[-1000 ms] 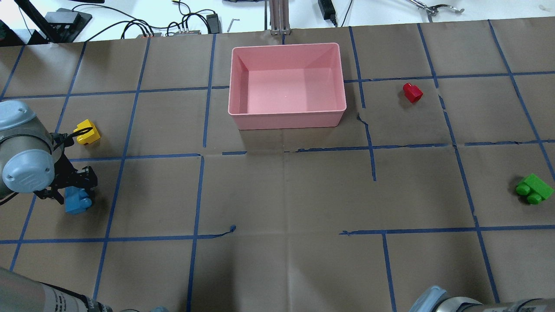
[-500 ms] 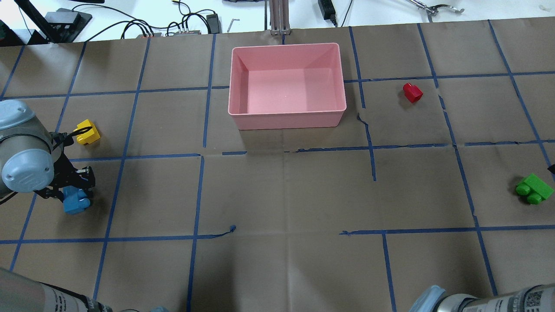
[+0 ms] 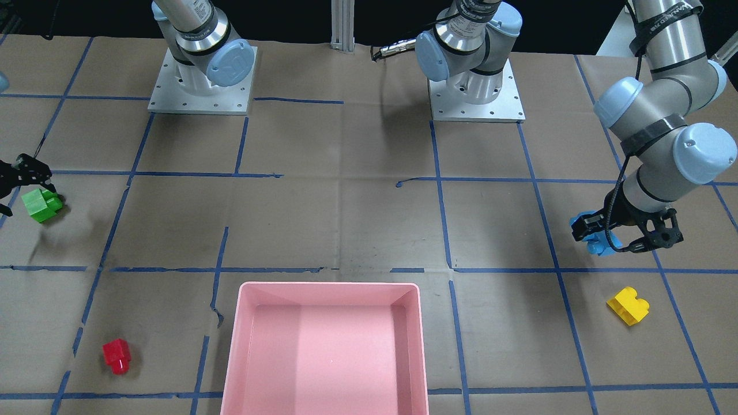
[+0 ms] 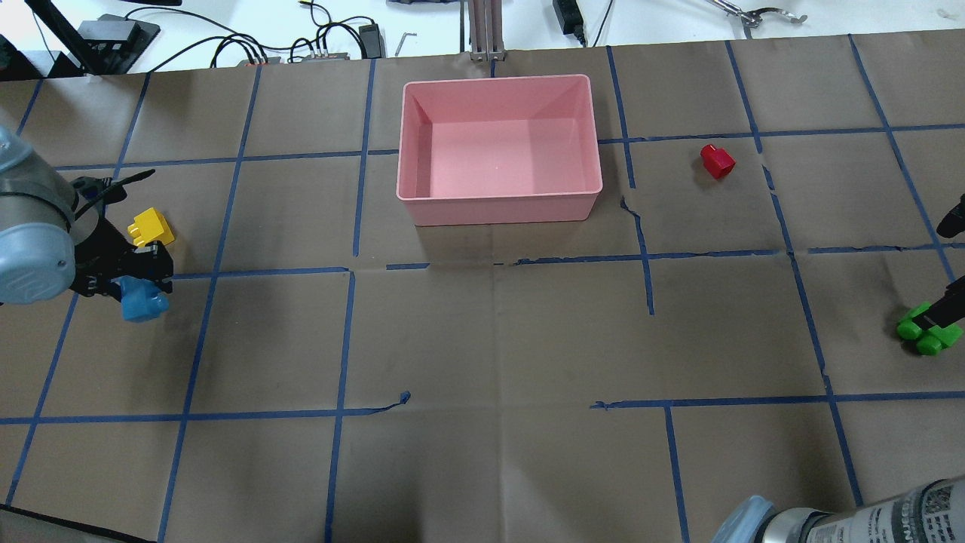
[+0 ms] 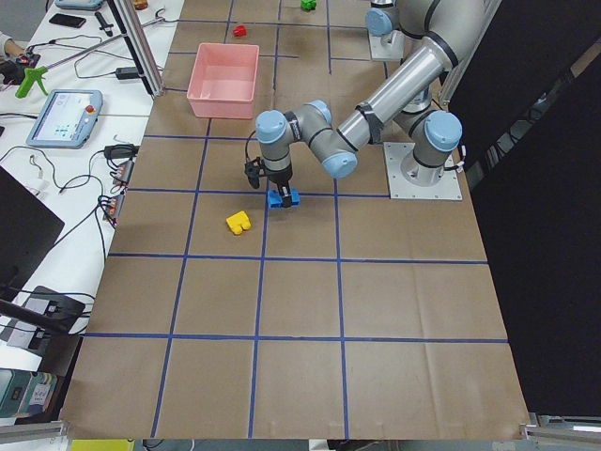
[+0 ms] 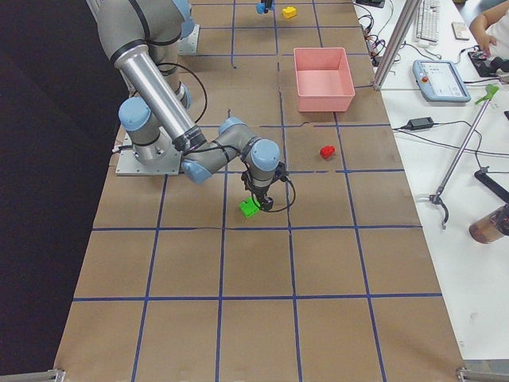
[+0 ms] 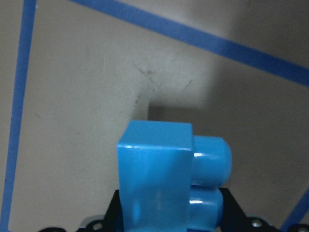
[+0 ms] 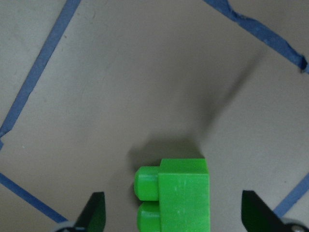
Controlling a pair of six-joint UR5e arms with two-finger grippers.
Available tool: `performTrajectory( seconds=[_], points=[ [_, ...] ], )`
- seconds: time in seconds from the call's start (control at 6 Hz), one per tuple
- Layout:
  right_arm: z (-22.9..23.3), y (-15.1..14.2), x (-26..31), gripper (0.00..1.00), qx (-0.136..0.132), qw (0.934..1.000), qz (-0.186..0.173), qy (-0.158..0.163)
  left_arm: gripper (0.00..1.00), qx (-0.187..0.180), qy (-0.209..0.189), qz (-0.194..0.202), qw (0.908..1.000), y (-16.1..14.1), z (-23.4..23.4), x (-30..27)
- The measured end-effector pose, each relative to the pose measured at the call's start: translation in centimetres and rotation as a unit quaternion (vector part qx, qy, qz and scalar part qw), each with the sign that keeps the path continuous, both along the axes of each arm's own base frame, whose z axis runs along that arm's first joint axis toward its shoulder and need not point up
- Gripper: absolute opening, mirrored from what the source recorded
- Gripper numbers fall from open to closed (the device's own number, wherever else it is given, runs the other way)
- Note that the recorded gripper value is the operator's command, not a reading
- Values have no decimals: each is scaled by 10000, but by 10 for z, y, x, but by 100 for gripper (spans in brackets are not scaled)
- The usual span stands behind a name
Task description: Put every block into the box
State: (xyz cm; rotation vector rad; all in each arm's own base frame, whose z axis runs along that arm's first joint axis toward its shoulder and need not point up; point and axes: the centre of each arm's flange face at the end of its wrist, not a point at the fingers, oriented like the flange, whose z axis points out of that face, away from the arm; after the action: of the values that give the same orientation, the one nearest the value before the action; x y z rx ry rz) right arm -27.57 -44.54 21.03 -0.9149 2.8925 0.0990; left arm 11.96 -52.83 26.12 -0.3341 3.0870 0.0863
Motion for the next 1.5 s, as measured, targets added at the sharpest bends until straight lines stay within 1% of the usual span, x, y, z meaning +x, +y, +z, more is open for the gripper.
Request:
performTrajectory(
  seconds=[0.17,0.33,0.5,0.67,0.83,1.0,1.17,1.33,1.5],
  points=[
    [-7,0,0,100,42,10000,26,-51,9,-93,89,-486,9987,-31,31,-49],
    [-10,-1,-1,100,38,10000,47,-44,9,-195,97,-1006,9947,-67,53,-101],
    [-13,-3,-4,100,-10,9999,100,29,9,-366,58,-1615,9862,-107,67,-170],
    [-18,-4,-6,100,-29,9998,156,85,9,-560,13,-2018,9778,-141,74,-236],
    [-22,-4,-6,100,-3,9998,182,80,9,-742,-5,-2123,9744,-166,76,-292],
    [-30,1,-2,100,54,9997,221,27,9,-851,18,-2064,9748,-178,68,-349],
    [-37,6,3,99,128,9995,279,-4,11,-869,48,-1984,9763,-181,50,-397],
    [-39,9,3,98,192,9992,346,20,29,-853,65,-1983,9764,-182,28,-424],
    [-40,10,3,93,222,9990,398,40,95,-839,73,-2002,9761,-183,13,-434]
  ],
)
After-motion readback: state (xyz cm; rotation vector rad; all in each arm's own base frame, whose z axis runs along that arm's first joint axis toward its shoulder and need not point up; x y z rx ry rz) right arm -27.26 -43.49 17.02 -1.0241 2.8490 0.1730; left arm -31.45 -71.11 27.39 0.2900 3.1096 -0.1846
